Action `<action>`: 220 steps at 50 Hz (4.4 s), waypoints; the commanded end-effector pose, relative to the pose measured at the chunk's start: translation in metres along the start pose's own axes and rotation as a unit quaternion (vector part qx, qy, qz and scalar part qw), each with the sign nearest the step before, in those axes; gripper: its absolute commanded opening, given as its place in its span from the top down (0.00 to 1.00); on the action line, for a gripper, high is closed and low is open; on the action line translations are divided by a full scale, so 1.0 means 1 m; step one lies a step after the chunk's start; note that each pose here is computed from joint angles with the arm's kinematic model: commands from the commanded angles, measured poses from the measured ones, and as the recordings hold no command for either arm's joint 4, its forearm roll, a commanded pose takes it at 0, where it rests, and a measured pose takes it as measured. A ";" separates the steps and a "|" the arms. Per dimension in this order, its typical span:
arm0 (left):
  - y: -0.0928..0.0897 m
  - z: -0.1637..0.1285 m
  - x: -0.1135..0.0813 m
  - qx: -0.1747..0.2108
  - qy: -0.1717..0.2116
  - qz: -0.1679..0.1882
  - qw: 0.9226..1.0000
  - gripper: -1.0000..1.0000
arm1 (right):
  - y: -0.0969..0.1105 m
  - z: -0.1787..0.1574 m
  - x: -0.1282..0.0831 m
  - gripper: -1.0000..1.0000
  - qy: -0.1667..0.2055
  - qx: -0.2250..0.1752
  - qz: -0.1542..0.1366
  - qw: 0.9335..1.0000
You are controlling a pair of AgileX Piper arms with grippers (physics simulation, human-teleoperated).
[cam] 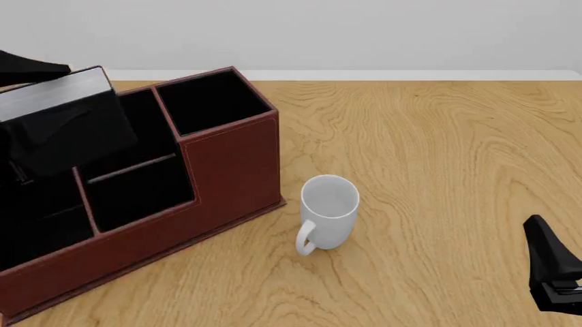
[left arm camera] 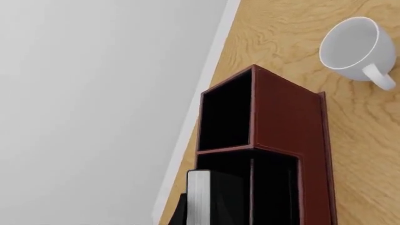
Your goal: Pick up the book and place it in the front compartment of the caddy.
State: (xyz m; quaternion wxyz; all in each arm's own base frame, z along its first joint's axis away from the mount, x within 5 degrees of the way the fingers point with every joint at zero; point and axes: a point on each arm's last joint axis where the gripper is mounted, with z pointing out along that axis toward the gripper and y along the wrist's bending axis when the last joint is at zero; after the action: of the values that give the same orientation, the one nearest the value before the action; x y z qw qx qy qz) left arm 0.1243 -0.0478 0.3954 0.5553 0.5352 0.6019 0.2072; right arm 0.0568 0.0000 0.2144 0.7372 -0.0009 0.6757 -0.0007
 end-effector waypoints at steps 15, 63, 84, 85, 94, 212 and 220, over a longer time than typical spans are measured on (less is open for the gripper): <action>0.009 0.026 -0.002 -0.014 0.001 0.013 1.000 1.00 | 0.000 0.000 0.000 0.00 0.000 0.000 0.000 1.000; -0.003 0.054 0.008 -0.005 0.015 0.003 1.000 1.00 | 0.000 0.000 0.000 0.00 0.000 0.000 0.000 1.000; -0.001 0.054 0.014 -0.015 0.029 0.004 0.999 1.00 | 0.000 0.000 0.000 0.00 0.000 0.000 0.000 1.000; -0.002 0.054 0.015 -0.016 0.029 0.006 0.999 1.00 | 0.000 0.000 0.000 0.00 0.000 0.000 0.000 1.000; -0.002 0.058 0.017 -0.018 0.033 0.006 0.999 1.00 | 0.000 0.000 0.000 0.00 0.000 0.000 0.000 1.000; -0.021 0.130 0.058 -0.005 0.086 0.002 0.996 1.00 | 0.000 0.000 0.000 0.00 0.000 0.000 0.000 1.000; -0.024 0.131 0.059 -0.003 0.087 -0.002 0.996 1.00 | 0.000 0.000 0.000 0.00 0.000 0.000 0.000 1.000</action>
State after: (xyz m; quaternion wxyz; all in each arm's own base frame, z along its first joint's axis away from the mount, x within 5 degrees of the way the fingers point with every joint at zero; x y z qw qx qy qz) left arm 0.2410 -0.0504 0.3096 0.5058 0.4965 0.6660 0.2326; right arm 0.0568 0.0000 0.2144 0.7372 -0.0008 0.6757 -0.0006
